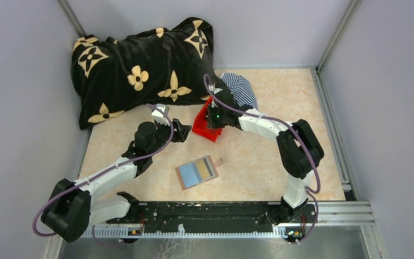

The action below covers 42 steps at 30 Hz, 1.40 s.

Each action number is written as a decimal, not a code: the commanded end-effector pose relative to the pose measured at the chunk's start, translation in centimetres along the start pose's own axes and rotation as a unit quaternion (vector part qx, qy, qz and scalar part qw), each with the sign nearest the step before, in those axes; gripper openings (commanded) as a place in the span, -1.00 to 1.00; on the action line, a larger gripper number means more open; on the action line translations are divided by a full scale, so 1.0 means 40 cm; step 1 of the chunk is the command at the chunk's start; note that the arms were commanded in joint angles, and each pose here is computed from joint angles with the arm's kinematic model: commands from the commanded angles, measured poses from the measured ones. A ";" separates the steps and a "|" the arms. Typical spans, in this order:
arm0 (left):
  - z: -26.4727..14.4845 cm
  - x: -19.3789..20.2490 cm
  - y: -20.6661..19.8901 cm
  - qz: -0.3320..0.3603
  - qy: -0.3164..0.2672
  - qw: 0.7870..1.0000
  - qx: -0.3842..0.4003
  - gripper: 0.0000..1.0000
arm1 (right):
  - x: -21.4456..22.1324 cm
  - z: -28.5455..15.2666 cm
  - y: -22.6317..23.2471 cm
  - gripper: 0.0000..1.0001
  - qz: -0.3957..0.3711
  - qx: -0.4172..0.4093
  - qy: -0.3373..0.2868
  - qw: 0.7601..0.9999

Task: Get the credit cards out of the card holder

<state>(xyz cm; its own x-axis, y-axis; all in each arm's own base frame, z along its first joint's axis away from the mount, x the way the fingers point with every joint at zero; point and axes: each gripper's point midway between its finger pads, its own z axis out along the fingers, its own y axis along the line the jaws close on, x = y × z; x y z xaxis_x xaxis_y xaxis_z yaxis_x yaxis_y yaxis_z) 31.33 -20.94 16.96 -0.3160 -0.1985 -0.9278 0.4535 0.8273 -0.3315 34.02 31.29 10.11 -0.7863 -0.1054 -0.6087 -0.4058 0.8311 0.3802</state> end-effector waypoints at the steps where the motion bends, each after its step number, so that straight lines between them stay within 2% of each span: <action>1: -0.003 0.000 0.006 0.001 -0.010 1.000 -0.006 0.45 | -0.072 0.052 -0.002 -1.00 -0.030 0.045 -0.024 0.998; 9: -0.010 0.010 0.028 0.016 -0.006 1.000 -0.025 0.45 | -0.033 0.118 -0.014 -1.00 -0.042 0.056 0.011 0.998; 15: -0.007 0.014 0.030 0.021 -0.006 0.999 -0.025 0.45 | 0.061 0.102 -0.050 -1.00 -0.039 0.069 0.042 0.996; 20: 0.006 0.019 0.024 0.016 -0.003 1.000 -0.017 0.45 | 0.094 0.049 -0.056 -1.00 -0.032 0.067 0.041 0.996; 26: 0.031 0.029 0.006 0.007 0.003 1.000 0.003 0.45 | 0.079 0.001 -0.035 -1.00 -0.034 0.049 0.021 0.998; 31: 0.039 0.036 0.005 0.002 0.005 1.000 0.005 0.47 | 0.024 -0.018 0.001 -1.00 -0.044 0.031 -0.002 0.999; 32: 0.039 0.036 0.005 0.002 0.004 1.000 0.006 0.52 | 0.008 -0.025 0.008 -1.00 -0.046 0.029 -0.008 0.998; 34: 0.040 0.038 0.003 -0.004 0.006 1.000 0.007 0.87 | -0.025 -0.048 0.025 -1.00 -0.050 0.024 -0.024 0.998; 37: 0.038 0.049 -0.006 -0.023 0.019 0.999 0.013 0.89 | -0.074 -0.101 0.051 -0.97 -0.054 0.015 -0.059 0.997; 39: 0.029 0.065 -0.003 -0.058 0.027 0.998 0.005 0.91 | -0.099 -0.150 0.067 -0.92 -0.054 0.008 -0.085 0.995; 42: 0.002 0.103 -0.033 -0.122 0.047 0.991 0.032 0.99 | -0.100 -0.210 0.081 -0.81 -0.056 -0.002 -0.113 0.992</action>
<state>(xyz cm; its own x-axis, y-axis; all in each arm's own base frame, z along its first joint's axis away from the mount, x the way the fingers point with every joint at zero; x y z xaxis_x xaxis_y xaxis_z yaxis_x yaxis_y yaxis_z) 31.38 -21.77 13.50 -0.4123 -0.2286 -0.8819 0.4180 0.8127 -0.4061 32.61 29.52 12.48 -0.7341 -0.1468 -0.6630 -0.4265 0.8595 0.2819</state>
